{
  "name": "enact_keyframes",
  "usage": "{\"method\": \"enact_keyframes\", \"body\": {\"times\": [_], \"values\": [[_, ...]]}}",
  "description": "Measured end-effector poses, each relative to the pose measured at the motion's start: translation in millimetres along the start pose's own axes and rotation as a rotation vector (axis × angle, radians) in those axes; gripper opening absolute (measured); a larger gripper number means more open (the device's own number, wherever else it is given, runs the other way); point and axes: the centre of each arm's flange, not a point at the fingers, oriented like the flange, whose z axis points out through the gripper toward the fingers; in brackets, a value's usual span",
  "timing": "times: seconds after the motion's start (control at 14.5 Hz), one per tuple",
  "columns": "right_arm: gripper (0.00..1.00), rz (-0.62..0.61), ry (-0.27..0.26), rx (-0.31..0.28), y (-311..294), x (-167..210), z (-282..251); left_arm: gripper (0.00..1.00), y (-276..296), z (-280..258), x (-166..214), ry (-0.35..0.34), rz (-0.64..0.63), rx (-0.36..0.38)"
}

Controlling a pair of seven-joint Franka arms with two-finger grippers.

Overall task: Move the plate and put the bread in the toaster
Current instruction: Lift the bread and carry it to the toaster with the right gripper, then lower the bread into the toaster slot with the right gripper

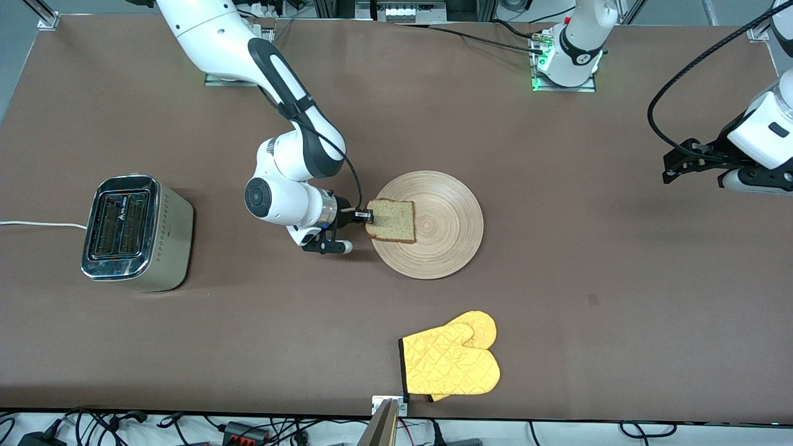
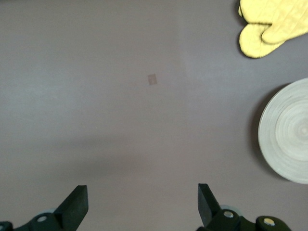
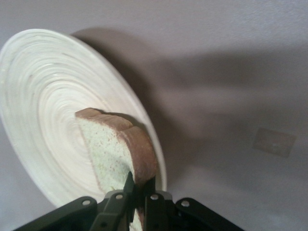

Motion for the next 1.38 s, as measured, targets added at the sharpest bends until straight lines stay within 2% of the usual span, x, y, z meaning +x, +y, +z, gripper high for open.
{"method": "enact_keyframes", "body": {"times": [0.21,0.41,0.62,0.76,1.1,1.38], "values": [[0.10,0.001,0.007,-0.002,-13.3,7.5,-33.8,1.00,6.5,0.1,-1.5,-0.016,0.011,-0.001],[0.08,-0.012,-0.020,-0.047,-10.9,21.4,-115.5,1.00,7.9,-1.2,-3.1,-0.026,0.014,-0.001],[0.08,0.000,-0.032,-0.165,18.7,35.6,-220.5,1.00,7.2,-1.5,-3.8,-0.030,0.013,-0.001],[0.08,0.029,-0.036,-0.260,44.8,37.7,-271.0,1.00,7.1,-1.4,-3.9,-0.030,0.012,-0.001],[0.08,-0.015,0.024,-0.511,108.0,44.5,-345.4,1.00,4.5,-1.3,-4.2,-0.032,0.008,-0.001],[0.08,-0.005,0.024,-0.652,161.0,43.9,-392.7,1.00,2.7,-1.1,-4.5,-0.033,0.005,-0.001]]}}
